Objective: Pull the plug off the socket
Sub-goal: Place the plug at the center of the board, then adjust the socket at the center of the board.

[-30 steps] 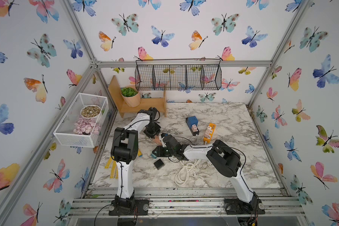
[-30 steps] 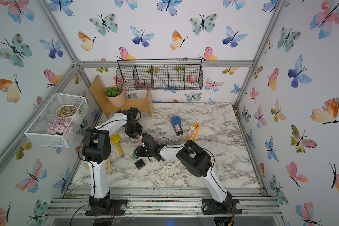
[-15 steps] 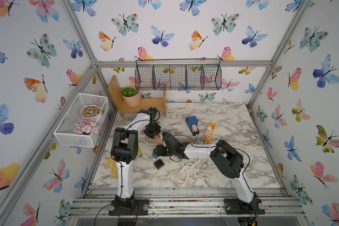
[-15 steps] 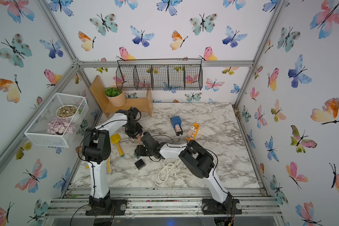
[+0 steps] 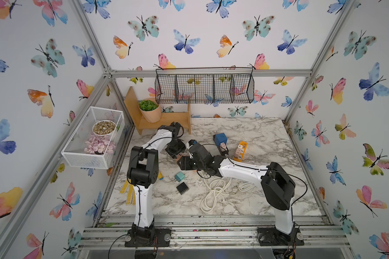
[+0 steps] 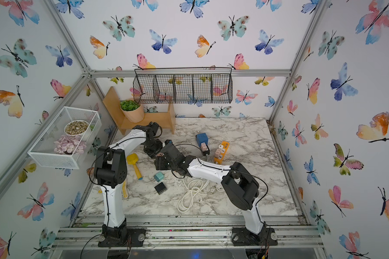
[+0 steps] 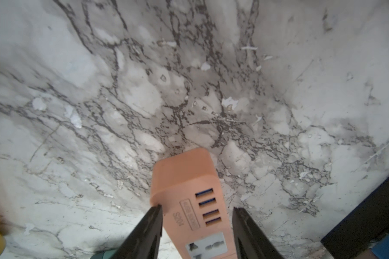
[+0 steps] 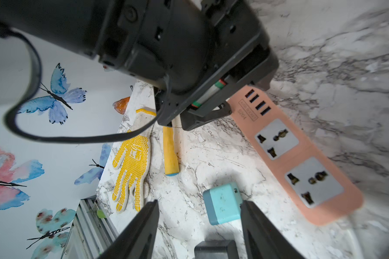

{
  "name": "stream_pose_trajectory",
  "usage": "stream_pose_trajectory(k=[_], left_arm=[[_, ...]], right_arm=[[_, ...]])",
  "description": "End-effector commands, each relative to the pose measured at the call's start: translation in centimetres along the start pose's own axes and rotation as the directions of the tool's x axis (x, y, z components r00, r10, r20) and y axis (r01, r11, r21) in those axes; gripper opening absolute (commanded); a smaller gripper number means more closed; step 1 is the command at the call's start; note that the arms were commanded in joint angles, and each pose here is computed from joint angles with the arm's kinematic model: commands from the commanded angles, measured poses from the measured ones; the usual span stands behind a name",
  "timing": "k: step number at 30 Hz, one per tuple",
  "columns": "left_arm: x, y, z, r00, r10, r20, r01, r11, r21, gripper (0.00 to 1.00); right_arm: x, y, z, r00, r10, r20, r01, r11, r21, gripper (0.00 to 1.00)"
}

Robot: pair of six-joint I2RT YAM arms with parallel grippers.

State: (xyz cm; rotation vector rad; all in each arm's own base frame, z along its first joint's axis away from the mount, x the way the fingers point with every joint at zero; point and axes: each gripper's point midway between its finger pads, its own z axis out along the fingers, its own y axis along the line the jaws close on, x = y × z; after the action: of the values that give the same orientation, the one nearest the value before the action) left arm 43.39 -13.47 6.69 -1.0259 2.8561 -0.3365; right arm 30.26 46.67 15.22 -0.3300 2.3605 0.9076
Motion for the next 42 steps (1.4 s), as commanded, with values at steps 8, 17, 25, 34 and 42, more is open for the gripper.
stream_pose_trajectory(k=[8, 17, 25, 34, 42], left_arm=[[6.2, -4.3, -8.8, 0.968, 0.245, 0.045, -0.249, 0.943, 0.219, 0.65], [16.5, -1.2, -7.6, 0.829, 0.559, -0.007, -0.527, 0.786, 0.323, 0.64], [18.3, 2.7, -8.3, 0.795, 0.607, 0.013, -0.579, 0.752, 0.315, 0.64], [19.0, 4.0, -8.8, 0.808, 0.589, 0.018, -0.560, 0.758, 0.334, 0.63], [18.9, 4.3, -8.9, 0.810, 0.586, 0.022, -0.559, 0.762, 0.327, 0.63]], right_arm=[[4.3, -11.9, -9.8, 0.996, -0.001, -0.087, 0.042, 0.881, 0.471, 0.66], [10.5, -16.5, -13.4, 0.928, 0.359, -0.100, -0.268, 0.831, 0.488, 0.69], [13.4, -16.3, -11.1, 0.825, 0.552, -0.125, -0.450, 0.774, 0.445, 0.72], [14.0, -17.3, -9.8, 0.744, 0.664, -0.073, -0.577, 0.693, 0.432, 0.50], [7.9, -15.8, -11.4, 0.781, 0.621, 0.066, -0.583, 0.686, 0.435, 0.02]])
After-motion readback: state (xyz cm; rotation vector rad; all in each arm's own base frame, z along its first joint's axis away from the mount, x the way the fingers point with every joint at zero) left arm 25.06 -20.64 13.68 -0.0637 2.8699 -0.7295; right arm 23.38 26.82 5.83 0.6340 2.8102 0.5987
